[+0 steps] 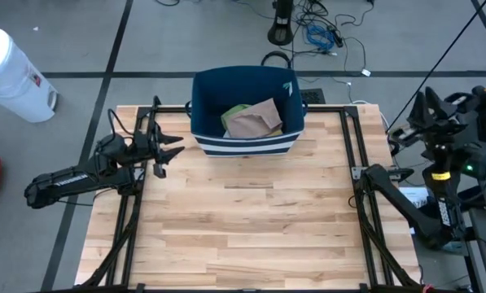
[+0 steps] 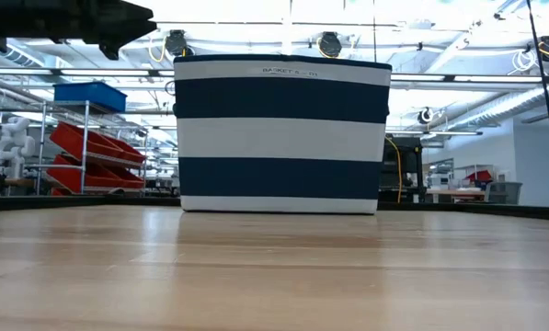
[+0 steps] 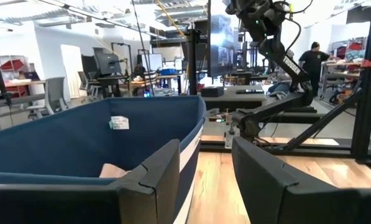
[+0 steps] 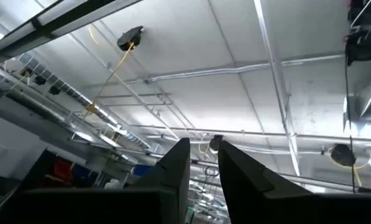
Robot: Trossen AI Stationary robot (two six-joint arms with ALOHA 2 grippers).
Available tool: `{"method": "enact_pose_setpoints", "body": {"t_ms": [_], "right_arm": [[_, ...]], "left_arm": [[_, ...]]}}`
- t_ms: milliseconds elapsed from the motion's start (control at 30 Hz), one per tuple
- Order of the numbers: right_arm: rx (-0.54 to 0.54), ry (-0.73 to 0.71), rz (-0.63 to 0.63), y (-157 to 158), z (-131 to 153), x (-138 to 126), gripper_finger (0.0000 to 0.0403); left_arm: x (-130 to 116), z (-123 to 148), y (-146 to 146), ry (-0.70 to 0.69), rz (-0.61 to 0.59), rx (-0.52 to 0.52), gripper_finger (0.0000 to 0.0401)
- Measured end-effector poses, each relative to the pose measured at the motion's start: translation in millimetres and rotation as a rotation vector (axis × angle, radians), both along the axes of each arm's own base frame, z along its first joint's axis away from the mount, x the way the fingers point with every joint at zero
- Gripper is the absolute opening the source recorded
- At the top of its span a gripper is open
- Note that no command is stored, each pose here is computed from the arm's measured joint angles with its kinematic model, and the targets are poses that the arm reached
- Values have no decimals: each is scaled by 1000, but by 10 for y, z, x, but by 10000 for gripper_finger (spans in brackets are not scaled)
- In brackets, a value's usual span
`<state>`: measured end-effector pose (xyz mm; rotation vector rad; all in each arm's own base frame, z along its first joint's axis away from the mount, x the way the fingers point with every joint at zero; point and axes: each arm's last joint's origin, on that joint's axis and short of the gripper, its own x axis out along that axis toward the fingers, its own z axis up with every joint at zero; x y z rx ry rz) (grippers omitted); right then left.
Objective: Fold towel
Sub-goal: Return to Home Position
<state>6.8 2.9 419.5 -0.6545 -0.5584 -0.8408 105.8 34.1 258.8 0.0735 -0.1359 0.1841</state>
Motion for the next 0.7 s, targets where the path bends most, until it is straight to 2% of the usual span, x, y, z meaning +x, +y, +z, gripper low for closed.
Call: {"method": "enact_pose_setpoints", "body": {"t_ms": [100,433,533,633,700], "right_arm": [[45,6,21,37,-49,-19,70],[327,42,62,-59,-348,25,41],[302,16,69,-44,-485,16,27],[210,-25,70,82,-594,-52,11],[222,-22,84,68,-631,-41,3]], "left_arm": [[1,-11,1,14,2,13,154],[3,-16,-4,20,-13,21,154],[5,-16,-14,21,-33,20,154],[10,-16,-30,21,-48,22,154],[14,-16,-40,21,-56,23,154]]}}
